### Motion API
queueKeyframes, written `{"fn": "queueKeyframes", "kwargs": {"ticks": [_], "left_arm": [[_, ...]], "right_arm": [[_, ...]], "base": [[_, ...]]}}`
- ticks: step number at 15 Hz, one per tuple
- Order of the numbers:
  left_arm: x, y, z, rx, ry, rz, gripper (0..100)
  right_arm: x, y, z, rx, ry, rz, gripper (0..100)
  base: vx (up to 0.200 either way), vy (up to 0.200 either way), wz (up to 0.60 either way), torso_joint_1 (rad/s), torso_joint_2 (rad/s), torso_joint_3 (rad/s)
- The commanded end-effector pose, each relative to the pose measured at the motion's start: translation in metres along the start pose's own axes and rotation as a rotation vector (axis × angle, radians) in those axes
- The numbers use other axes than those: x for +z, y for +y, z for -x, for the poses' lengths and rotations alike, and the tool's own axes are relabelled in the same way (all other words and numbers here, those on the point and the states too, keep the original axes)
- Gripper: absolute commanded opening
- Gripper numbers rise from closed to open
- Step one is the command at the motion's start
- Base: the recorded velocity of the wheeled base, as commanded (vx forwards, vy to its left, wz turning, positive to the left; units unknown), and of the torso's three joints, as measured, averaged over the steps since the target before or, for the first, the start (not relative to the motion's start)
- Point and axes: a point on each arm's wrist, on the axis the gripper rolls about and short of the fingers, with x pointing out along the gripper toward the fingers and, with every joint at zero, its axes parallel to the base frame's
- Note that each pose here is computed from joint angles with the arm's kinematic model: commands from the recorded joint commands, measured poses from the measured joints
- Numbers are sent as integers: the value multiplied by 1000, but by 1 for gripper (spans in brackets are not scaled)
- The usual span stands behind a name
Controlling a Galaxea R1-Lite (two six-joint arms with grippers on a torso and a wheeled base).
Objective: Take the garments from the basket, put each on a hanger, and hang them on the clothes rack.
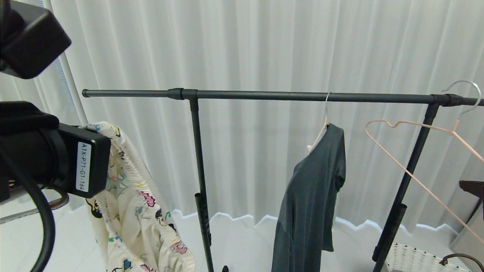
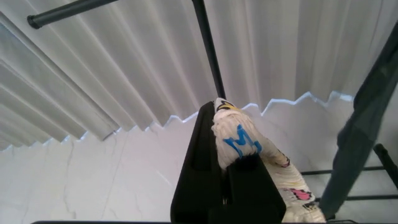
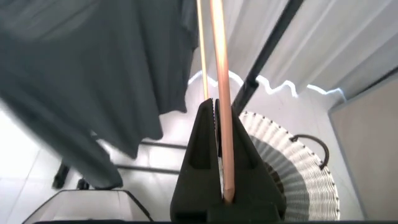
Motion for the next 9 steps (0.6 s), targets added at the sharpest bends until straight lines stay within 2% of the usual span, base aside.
{"fn": "queueKeyframes", "kwargs": {"ticks": [1,7,9], "left_arm": [[-1,-1,-1,1,3,-3,0],[-11,-5,-5,6,34,-38,0],[-15,-7,-7,6,46,-51,0]], "right_arm": [[-2,4,8,54,-22,19,0],[-17,41,26,387,-16,152,0],[-22,53,36,519,2,141,0]], "base": [[-200,0,0,-2,-2,-7],[-200,0,0,1,2,2],[0,0,0,0,0,0]]}}
